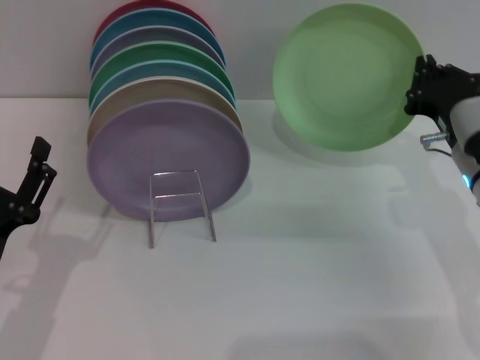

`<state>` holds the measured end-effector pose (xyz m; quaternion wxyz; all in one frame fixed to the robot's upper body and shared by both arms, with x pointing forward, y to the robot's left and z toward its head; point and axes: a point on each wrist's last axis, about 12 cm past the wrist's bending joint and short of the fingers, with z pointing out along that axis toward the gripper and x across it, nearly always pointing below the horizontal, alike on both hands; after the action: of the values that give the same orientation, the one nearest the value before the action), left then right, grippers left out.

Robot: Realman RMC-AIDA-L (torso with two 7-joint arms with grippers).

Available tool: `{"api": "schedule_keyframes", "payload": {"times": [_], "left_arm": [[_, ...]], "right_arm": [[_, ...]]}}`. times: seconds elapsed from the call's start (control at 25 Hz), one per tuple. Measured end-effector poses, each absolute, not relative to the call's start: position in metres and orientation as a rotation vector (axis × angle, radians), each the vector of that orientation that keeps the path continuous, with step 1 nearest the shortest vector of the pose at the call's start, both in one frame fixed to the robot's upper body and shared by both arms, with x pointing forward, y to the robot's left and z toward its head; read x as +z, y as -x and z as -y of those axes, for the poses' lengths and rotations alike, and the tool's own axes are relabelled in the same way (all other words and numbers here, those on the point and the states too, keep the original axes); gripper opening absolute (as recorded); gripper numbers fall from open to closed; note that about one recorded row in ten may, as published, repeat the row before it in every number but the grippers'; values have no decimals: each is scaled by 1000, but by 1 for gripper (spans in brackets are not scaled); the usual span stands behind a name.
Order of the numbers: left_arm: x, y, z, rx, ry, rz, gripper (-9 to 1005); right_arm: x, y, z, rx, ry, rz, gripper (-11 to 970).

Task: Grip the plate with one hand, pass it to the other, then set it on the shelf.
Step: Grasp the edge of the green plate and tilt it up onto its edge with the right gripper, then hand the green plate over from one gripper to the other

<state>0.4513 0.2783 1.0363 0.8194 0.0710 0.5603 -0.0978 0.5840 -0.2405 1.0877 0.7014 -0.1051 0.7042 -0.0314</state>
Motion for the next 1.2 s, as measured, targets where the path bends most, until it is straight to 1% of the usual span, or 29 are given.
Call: {"api": "schedule_keyframes", "payload": {"times": [0.2, 0.36, 0.56, 0.6, 0.64, 0.8, 0.92, 1.04, 1.2], "left_arm": [[1037, -443, -278, -240, -135, -1175, 779], [1038, -435, -273, -321, -137, -1151, 778], [1035, -424, -254, -441, -199, -1158, 777], [1034, -422, -251, -455, -207, -1160, 777], [1033, -421, -248, -474, -219, -1164, 777], [1031, -417, -237, -529, -259, -1182, 776], [1029, -417, -231, -556, -276, -1196, 775], [1027, -418, -224, -581, -294, -1223, 775], [1026, -421, -217, -613, -321, -1240, 774]], "right_arm": [[1072, -571, 244, -53, 190, -1494, 20], [1061, -553, 246, -52, 161, -1450, 20], [1050, -518, 250, -69, 162, -1372, 20], [1047, -503, 249, -63, 158, -1343, 20], [1047, -503, 249, -63, 158, -1343, 20], [1044, -473, 246, -55, 166, -1272, 20], [1043, -456, 244, -43, 174, -1235, 20], [1042, -447, 240, -42, 193, -1219, 20], [1041, -443, 230, -47, 231, -1217, 19]]}}
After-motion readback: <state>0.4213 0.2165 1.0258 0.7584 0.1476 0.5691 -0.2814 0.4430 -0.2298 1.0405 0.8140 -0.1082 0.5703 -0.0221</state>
